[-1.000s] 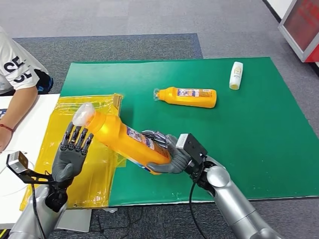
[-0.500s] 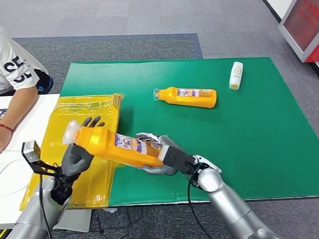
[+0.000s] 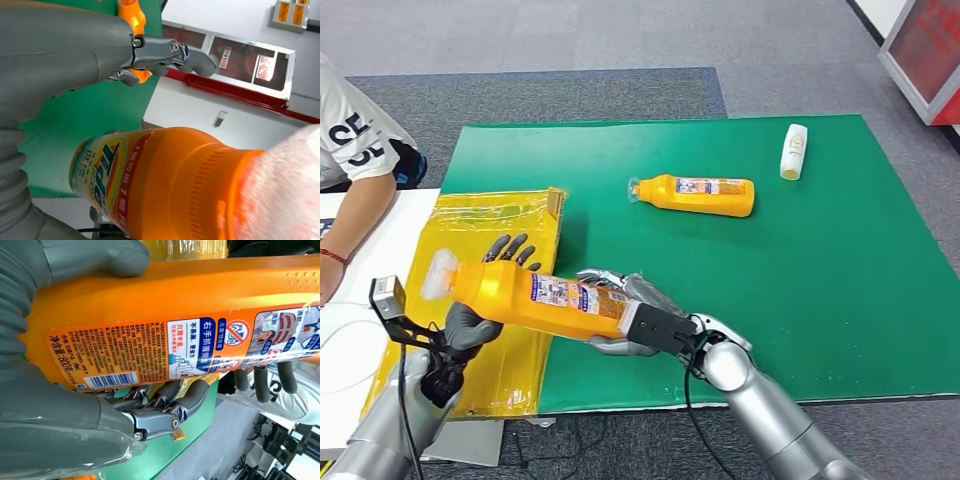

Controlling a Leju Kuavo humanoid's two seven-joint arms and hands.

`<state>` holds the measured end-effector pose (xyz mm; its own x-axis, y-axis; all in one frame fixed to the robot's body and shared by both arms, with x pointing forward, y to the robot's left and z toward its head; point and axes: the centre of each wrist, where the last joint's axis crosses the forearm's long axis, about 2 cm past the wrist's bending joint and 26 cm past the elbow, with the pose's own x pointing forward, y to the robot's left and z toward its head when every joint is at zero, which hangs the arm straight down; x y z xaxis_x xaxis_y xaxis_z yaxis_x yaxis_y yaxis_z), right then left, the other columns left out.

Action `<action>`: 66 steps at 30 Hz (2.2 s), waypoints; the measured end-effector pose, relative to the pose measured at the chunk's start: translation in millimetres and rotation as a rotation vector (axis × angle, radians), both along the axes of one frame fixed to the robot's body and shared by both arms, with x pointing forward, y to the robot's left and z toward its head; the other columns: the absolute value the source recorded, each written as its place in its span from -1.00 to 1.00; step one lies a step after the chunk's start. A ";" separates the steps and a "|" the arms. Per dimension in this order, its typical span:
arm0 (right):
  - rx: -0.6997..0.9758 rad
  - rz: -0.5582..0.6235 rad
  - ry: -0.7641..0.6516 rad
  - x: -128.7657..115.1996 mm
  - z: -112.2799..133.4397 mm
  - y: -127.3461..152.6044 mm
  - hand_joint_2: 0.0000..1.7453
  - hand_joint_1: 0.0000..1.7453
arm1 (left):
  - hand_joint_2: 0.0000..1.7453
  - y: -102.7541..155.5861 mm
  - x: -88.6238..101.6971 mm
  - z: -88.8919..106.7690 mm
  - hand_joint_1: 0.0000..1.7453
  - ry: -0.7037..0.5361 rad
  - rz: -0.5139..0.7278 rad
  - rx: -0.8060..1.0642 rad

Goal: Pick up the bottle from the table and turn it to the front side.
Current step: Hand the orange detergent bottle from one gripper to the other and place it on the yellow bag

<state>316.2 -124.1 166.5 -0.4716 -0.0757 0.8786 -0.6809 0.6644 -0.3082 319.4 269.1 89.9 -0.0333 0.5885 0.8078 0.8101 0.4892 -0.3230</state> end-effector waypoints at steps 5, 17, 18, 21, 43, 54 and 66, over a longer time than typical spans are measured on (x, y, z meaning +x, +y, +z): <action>0.009 0.011 0.004 -0.2 2.2 3.4 1.00 1.00 | 1.00 -2.3 4.1 2.2 -1.00 -0.004 -0.014 0.005; -0.051 0.023 -0.005 5.1 6.9 20.0 1.00 1.00 | 1.00 -14.6 19.6 16.7 -1.00 -0.058 -0.085 0.036; -0.058 0.023 -0.006 5.3 6.6 21.4 1.00 1.00 | 1.00 -15.2 20.7 17.9 -1.00 -0.061 -0.088 0.038; -0.081 0.023 -0.011 5.7 5.8 25.6 1.00 1.00 | 1.00 -17.3 23.5 21.0 -1.00 -0.069 -0.098 0.045; -0.201 -0.112 -0.102 8.7 1.1 30.2 1.00 1.00 | 1.00 -6.2 21.5 17.5 -1.00 -0.049 -0.106 0.149; -0.297 -0.260 -0.195 8.3 -2.8 21.5 1.00 1.00 | 1.00 9.6 7.2 6.9 -1.00 -0.021 -0.081 0.201; -0.350 -0.278 -0.261 -1.2 -4.1 22.8 1.00 1.00 | 1.00 19.0 -1.3 -1.4 -1.00 0.009 -0.077 0.227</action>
<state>315.0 -101.4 162.3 -0.6387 0.3609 0.6795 -0.3643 0.6360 -0.6803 318.1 288.1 88.5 0.0119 0.3921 0.9199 0.8454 0.4873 -0.2186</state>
